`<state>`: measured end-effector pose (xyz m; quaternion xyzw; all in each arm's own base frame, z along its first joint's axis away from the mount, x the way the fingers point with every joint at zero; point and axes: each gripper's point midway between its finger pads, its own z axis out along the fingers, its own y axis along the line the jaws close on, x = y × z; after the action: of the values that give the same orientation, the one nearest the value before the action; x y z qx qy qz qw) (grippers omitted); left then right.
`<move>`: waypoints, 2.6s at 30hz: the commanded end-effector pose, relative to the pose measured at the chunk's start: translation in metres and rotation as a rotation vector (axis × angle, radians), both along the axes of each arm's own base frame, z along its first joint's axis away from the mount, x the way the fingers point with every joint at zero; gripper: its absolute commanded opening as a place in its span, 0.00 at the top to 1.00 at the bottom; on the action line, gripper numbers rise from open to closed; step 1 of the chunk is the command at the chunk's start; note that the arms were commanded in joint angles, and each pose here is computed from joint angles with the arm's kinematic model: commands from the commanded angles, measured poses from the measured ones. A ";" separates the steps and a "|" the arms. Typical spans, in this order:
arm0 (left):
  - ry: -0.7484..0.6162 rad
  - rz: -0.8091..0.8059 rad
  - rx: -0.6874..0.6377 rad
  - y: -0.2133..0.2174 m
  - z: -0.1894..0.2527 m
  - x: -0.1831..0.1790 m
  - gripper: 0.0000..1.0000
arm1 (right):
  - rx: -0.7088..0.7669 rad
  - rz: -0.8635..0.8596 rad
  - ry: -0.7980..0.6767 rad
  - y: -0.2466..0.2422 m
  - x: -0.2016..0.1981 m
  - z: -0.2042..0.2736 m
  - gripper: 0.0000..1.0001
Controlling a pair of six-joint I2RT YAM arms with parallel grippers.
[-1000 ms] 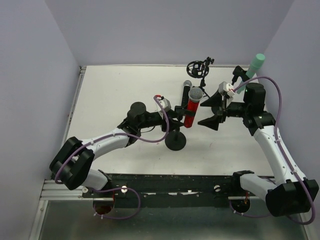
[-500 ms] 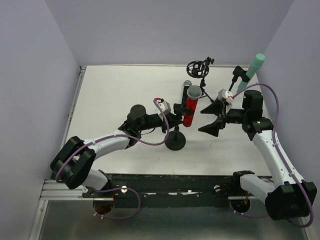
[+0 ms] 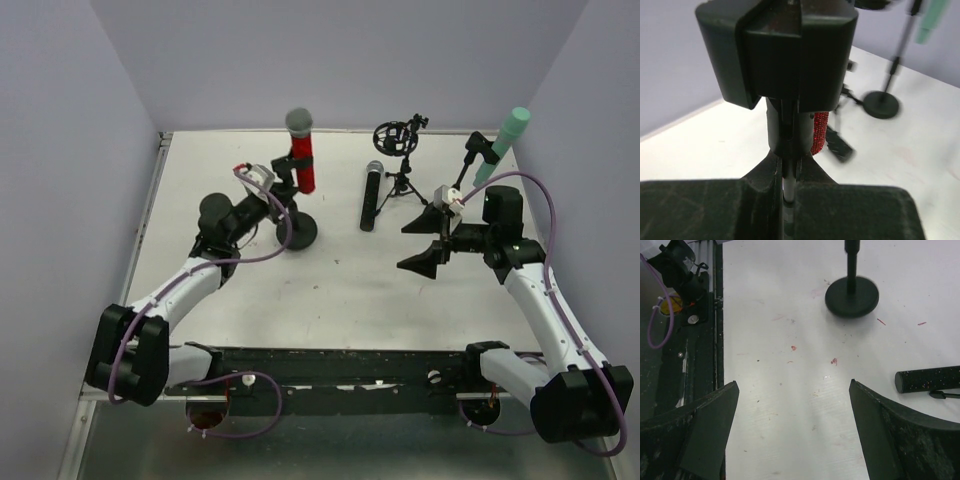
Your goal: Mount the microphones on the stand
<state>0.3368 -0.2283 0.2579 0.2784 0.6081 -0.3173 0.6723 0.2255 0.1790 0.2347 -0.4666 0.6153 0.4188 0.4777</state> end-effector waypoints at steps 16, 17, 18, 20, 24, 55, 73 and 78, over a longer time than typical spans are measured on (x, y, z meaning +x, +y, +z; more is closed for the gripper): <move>-0.151 0.562 0.003 0.193 0.064 0.209 1.00 | -0.046 -0.013 0.023 -0.005 0.005 -0.020 0.00; -0.139 0.563 0.020 0.193 0.058 0.212 1.00 | -0.045 -0.010 0.027 -0.005 0.005 -0.021 0.00; -0.126 0.565 0.032 0.194 0.051 0.216 1.00 | -0.045 -0.005 0.030 -0.004 0.005 -0.021 0.00; -0.104 0.570 0.038 0.196 0.040 0.219 1.00 | -0.043 -0.002 0.033 -0.004 0.005 -0.021 0.00; -0.070 0.581 0.043 0.200 0.021 0.221 1.00 | -0.043 0.001 0.043 -0.004 0.005 -0.024 0.00; 0.354 0.774 -0.273 0.230 -0.035 0.113 0.01 | -0.083 -0.108 -0.008 -0.012 0.019 -0.022 0.00; 0.625 0.177 -0.505 0.119 0.013 -0.018 0.01 | -0.092 -0.191 -0.068 -0.016 0.053 -0.048 0.00; 0.605 0.135 -0.282 0.103 0.013 -0.048 0.02 | -0.107 -0.277 -0.132 -0.022 0.097 -0.025 0.05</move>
<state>0.3259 -0.1026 0.2716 -0.0614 0.7154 -0.4314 0.5461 0.2780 0.1649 0.1795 -0.4297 0.6759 0.3427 0.4910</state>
